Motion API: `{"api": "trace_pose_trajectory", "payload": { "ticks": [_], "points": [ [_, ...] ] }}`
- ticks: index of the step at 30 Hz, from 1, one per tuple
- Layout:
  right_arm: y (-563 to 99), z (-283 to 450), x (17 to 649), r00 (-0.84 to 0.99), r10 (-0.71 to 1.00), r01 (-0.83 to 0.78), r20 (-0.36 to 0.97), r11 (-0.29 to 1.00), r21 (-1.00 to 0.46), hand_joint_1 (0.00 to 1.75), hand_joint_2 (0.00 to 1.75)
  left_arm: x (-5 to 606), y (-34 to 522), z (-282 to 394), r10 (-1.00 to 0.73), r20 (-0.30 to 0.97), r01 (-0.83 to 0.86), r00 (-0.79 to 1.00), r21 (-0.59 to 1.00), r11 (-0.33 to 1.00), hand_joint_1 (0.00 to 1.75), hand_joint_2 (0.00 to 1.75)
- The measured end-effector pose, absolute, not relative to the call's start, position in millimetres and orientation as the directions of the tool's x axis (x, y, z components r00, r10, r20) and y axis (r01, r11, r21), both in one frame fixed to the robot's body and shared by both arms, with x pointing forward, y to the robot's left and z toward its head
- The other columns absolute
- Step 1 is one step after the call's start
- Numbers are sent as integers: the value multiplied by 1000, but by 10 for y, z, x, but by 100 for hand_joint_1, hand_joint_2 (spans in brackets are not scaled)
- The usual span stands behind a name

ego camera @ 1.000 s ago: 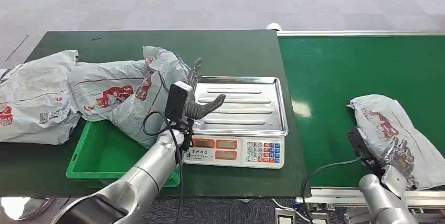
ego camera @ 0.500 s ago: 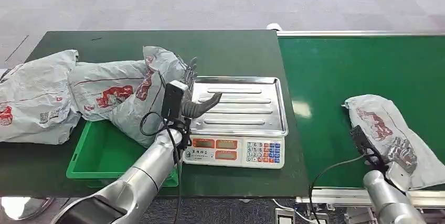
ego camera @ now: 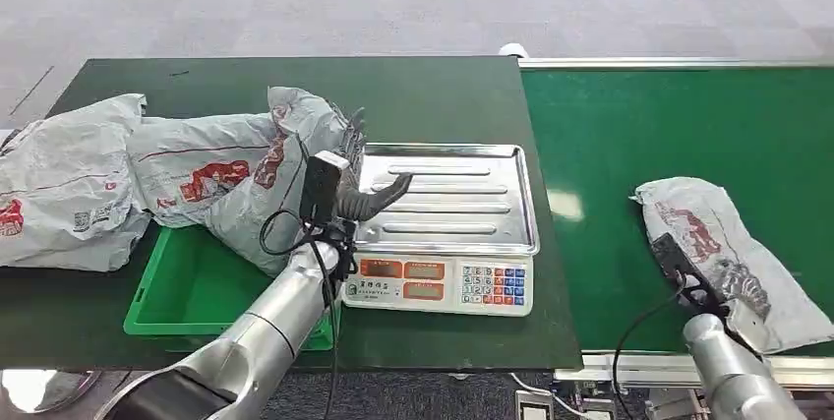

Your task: Moved the parcel from conveyor to table for the left to box.

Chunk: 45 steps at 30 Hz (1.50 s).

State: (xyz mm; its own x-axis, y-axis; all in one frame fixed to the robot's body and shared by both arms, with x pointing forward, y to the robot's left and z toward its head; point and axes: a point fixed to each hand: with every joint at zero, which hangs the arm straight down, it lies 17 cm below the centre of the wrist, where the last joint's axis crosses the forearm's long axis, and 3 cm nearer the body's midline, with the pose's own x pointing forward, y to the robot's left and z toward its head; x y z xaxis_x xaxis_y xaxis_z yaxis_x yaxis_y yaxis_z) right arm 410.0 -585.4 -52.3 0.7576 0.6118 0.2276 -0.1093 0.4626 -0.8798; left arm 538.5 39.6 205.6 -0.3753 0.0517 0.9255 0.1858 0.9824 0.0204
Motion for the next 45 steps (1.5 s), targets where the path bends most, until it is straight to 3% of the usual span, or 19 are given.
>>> {"api": "trace_pose_trajectory", "payload": {
  "ticks": [6, 24, 25, 29, 34, 37, 45],
  "points": [
    [-5671, -588, 4203, 725, 621, -137, 297, 554, -821, 175, 175, 5393, 449, 2042, 45, 924, 182, -379, 27, 983, 0, 175],
    [-5528, -336, 4480, 674, 640, -28, 368, 520, -854, 175, 175, 5405, 503, 2029, 42, 925, 170, -378, 25, 985, 0, 175],
    [-5521, -256, 4532, 649, 653, 9, 391, 507, -862, 175, 175, 5408, 515, 2027, 43, 925, 166, -377, 22, 986, 0, 175],
    [-5438, 850, 4871, 395, 786, 412, 476, 311, -856, 175, 175, 5395, 528, 2024, 41, 924, 160, -381, 22, 987, 0, 175],
    [-5166, 1903, 4931, 100, 878, 667, 468, 290, -686, 175, 175, 5378, 488, 2031, 35, 922, 165, -386, 32, 986, 0, 175],
    [-5200, 2213, 4776, 36, 863, 754, 504, 308, -581, 175, 175, 5374, 463, 2044, 29, 921, 164, -389, 38, 986, 0, 175],
    [-4869, 2545, 4583, -69, 891, 800, 449, 319, -508, 175, 175, 5368, 434, 2073, 31, 919, 163, -394, 37, 986, 0, 175]
  ]
}}
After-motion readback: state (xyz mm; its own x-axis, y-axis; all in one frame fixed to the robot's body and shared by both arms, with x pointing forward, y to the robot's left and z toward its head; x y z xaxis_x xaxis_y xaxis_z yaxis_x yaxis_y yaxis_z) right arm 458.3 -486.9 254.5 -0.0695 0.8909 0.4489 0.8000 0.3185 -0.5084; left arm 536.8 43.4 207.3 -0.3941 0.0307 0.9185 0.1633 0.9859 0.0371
